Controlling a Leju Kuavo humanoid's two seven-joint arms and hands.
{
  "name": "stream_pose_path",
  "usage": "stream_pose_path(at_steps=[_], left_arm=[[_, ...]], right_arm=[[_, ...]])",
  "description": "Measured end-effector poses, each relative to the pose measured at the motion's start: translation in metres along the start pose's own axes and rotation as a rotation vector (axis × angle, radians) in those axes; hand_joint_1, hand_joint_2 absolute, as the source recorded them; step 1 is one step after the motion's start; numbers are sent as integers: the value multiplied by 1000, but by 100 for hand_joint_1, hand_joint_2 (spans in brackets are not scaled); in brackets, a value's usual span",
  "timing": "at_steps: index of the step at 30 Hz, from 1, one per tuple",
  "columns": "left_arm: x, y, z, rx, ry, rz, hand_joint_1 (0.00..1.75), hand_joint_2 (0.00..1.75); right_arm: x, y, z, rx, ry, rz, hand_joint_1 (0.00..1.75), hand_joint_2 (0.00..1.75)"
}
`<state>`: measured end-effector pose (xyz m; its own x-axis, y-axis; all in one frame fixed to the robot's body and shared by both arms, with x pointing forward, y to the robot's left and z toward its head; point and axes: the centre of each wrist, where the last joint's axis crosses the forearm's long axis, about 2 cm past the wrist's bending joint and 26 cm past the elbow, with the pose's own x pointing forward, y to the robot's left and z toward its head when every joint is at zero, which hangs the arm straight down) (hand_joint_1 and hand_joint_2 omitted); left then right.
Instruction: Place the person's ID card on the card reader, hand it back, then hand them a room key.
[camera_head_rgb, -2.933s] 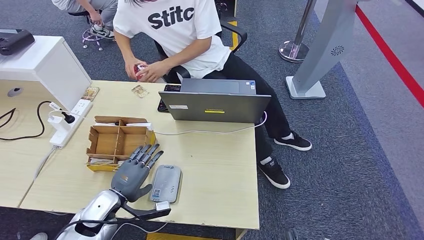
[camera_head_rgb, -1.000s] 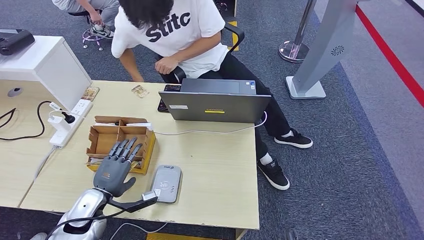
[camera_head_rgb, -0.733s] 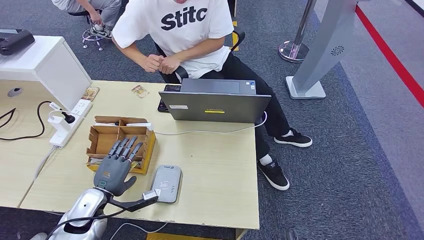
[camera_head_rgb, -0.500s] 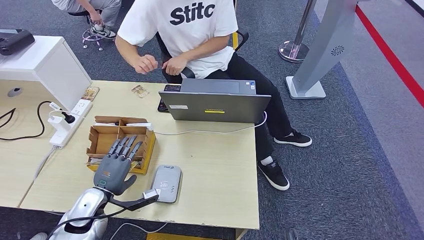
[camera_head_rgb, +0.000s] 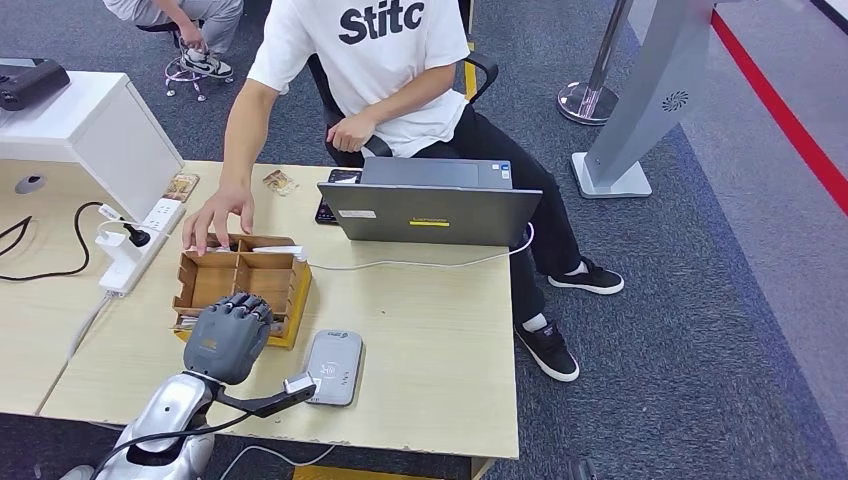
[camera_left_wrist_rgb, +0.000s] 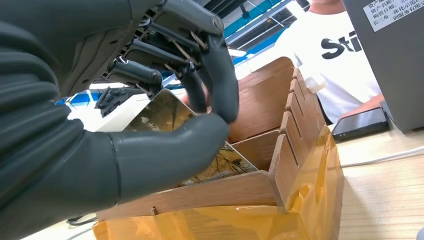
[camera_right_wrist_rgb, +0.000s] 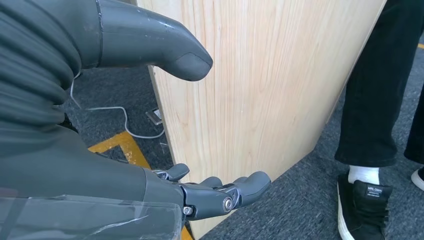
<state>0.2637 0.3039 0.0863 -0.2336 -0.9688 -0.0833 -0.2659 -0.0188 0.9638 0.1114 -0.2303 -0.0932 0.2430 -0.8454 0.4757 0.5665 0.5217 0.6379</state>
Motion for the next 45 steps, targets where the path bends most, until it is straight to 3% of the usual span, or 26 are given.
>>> stream_pose_path(at_steps=[17, 18, 21, 22, 45], left_arm=[[1, 2, -2, 31, 7, 25, 175, 175], [2, 5, -3, 47, 12, 33, 150, 175], [5, 15, -10, 93, 25, 52, 19, 175], [6, 17, -12, 103, 25, 56, 0, 175], [0, 14, -6, 47, -16, 58, 0, 175]], right_arm=[[0, 0, 0, 2, 0, -6, 0, 175], [0, 0, 0, 3, 0, -6, 0, 175], [0, 0, 0, 3, -1, -8, 0, 175], [0, 0, 0, 3, -1, -9, 0, 175], [0, 0, 0, 6, -6, -22, 0, 175]])
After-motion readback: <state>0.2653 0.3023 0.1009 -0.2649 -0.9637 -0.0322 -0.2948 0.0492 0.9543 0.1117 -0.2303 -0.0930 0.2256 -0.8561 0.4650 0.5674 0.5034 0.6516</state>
